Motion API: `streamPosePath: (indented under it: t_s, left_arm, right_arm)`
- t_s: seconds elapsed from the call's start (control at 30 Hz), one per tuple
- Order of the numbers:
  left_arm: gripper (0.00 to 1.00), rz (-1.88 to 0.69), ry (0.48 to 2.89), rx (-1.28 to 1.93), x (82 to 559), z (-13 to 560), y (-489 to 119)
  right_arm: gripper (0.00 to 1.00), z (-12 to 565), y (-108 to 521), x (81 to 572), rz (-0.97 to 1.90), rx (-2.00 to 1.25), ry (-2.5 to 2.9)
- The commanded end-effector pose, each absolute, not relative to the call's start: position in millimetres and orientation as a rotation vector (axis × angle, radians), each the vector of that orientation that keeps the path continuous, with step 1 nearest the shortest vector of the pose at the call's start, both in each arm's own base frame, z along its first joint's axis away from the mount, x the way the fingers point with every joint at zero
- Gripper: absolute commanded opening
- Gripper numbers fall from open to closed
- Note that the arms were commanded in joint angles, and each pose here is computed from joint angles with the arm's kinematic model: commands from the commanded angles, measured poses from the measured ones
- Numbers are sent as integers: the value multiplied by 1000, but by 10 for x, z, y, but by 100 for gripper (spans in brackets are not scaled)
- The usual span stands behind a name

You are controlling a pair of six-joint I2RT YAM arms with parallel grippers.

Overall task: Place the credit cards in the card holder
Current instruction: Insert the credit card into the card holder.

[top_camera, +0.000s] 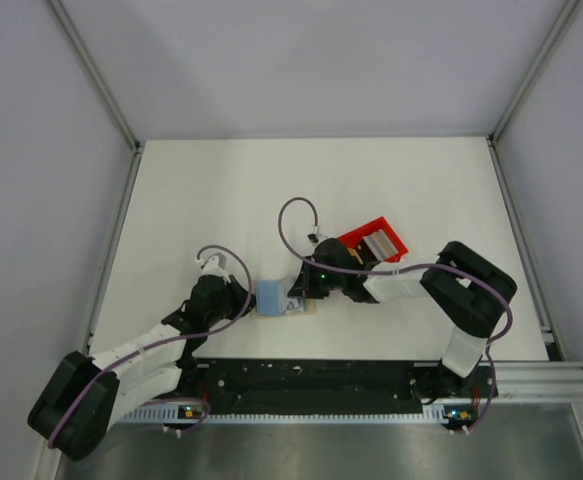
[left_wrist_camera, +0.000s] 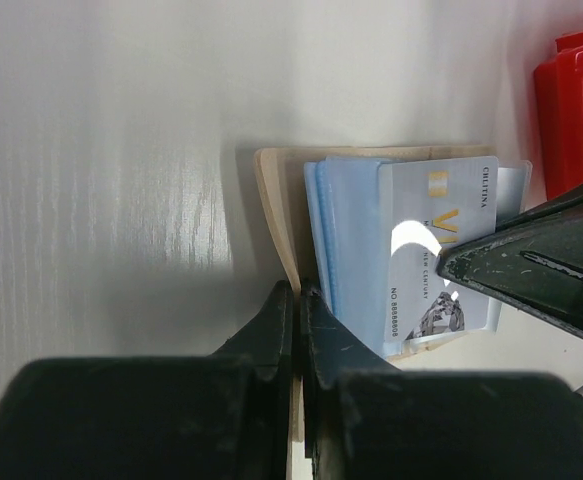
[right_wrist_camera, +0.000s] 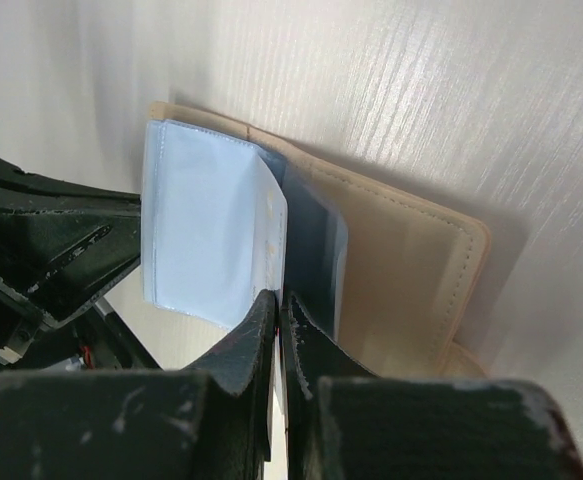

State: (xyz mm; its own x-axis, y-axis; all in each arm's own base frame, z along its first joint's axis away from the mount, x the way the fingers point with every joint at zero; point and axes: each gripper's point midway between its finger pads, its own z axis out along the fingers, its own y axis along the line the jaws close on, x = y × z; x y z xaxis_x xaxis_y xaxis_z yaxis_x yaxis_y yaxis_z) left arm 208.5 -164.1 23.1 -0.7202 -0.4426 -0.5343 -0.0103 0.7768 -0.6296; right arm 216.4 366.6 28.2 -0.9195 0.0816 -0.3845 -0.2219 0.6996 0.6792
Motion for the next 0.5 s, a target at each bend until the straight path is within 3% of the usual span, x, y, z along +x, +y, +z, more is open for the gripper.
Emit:
streamPosePath:
  t_s: [0.0,0.47]
  left_arm:
    - [0,-789,2275,-304,2044,185,-1636]
    - [0,-799,2271,-303,2047,195,-1646]
  right_arm:
    - [0,221,3442,2317,919,-132,2523]
    - [0,104,3607,2204,1076,-22,2522]
